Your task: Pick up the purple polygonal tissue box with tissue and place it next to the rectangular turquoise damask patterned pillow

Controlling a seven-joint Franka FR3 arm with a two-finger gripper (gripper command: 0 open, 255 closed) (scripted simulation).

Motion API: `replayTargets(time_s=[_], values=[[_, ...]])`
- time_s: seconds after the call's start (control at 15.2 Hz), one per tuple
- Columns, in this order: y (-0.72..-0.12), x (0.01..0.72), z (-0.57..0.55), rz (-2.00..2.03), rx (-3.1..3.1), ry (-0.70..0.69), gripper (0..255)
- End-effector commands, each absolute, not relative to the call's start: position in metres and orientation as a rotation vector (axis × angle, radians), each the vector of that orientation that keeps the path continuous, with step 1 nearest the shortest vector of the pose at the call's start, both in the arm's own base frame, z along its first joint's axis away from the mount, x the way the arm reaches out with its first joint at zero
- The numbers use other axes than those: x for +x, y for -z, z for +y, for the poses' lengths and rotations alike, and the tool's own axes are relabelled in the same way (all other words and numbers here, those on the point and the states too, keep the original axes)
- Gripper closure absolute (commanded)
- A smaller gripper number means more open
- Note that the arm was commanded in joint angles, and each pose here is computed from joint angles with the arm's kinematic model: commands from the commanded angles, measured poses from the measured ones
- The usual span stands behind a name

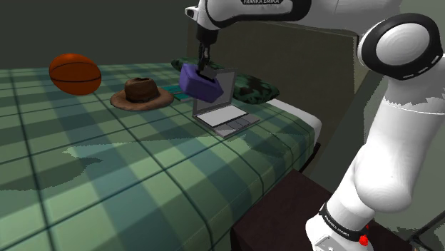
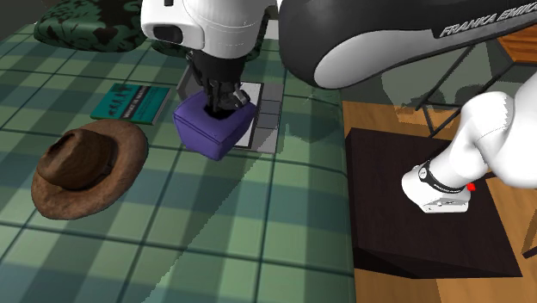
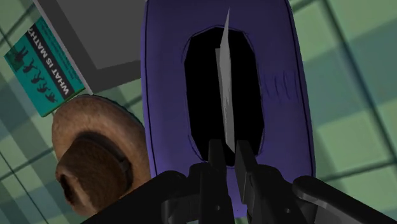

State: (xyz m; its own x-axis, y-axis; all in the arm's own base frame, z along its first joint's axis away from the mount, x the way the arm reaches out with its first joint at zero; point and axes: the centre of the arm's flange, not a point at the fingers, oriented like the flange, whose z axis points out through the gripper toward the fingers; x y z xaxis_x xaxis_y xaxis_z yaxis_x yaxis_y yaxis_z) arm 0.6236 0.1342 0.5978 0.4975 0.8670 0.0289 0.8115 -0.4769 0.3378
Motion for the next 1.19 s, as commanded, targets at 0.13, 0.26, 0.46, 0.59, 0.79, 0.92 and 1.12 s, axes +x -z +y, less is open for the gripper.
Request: replayTargets(time_s=[0.13, 0.26, 0.46, 0.59, 0.79, 0.92, 1.12], values=[[-0.601, 0.614, 0.08, 1.419, 2.463, -0.289, 255], [-0.601, 0.611, 0.053, 1.419, 2.463, -0.289, 255], [-0.601, 0.605, 0.014, 1.419, 2.463, -0.289, 255], [-0.601, 0.602, -0.012, 1.419, 2.463, -0.289, 255], [-0.601, 0.597, -0.051, 1.419, 2.463, -0.289, 255], [-0.602, 0.594, -0.078, 1.419, 2.463, -0.289, 255], [-0.602, 0.588, -0.117, 1.419, 2.463, -0.289, 255]])
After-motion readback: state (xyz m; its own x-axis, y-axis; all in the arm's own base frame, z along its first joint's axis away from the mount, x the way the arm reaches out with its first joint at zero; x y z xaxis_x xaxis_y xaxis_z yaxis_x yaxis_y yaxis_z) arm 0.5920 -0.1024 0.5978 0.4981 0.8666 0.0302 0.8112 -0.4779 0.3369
